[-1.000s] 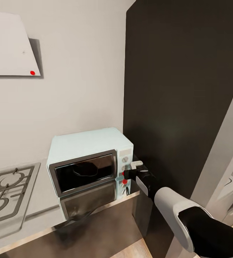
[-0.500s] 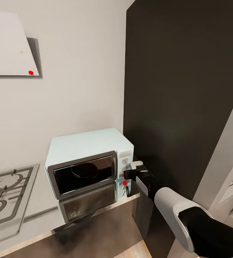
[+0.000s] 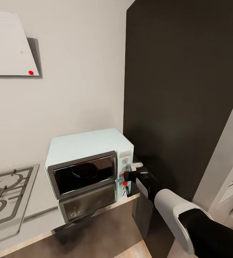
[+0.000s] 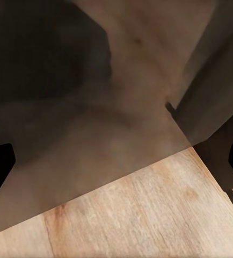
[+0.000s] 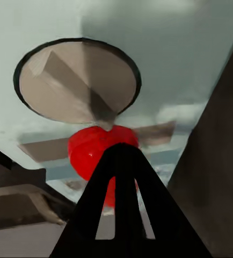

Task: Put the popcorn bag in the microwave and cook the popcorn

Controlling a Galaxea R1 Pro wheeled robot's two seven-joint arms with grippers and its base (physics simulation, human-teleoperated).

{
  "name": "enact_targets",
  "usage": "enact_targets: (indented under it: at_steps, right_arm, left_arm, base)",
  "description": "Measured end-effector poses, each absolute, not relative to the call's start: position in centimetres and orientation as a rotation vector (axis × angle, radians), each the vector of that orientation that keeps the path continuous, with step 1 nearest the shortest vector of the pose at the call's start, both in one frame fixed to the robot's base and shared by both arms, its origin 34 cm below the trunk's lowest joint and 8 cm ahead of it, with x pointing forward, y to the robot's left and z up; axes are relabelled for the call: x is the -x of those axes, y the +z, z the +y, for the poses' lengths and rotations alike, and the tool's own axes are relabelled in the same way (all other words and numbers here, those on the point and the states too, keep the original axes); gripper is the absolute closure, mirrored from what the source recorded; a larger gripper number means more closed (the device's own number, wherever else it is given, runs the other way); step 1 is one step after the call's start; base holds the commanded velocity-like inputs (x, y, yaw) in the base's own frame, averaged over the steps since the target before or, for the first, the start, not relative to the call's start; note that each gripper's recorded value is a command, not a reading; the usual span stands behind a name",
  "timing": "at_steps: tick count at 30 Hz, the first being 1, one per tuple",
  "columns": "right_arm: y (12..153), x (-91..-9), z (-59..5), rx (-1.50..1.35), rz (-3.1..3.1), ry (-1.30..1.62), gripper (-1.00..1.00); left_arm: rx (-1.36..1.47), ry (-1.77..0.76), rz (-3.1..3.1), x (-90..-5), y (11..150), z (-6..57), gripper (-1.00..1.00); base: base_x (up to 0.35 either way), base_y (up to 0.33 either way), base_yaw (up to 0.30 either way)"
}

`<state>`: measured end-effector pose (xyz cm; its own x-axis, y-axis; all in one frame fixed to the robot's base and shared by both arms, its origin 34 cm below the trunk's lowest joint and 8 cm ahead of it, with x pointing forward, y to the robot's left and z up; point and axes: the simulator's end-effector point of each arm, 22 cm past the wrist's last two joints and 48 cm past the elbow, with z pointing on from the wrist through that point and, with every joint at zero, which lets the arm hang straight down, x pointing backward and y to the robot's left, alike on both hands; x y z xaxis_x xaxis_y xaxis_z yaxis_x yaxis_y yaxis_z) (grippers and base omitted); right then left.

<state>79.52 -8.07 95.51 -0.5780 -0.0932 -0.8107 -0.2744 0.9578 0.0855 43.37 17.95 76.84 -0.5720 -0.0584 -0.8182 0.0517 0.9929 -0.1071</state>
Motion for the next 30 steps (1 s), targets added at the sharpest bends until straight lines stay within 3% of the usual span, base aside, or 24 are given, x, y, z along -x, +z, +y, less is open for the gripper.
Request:
enact_targets:
  at_steps: [30]
  right_arm:
    - [94.84, -79.06, -8.03, 0.258, 2.194, 0.254, 1.00]
  left_arm:
    - [0.005, -0.146, 2.175, -43.37, 76.85, 17.96, -1.00]
  base:
    - [0.022, 0.000, 0.000]
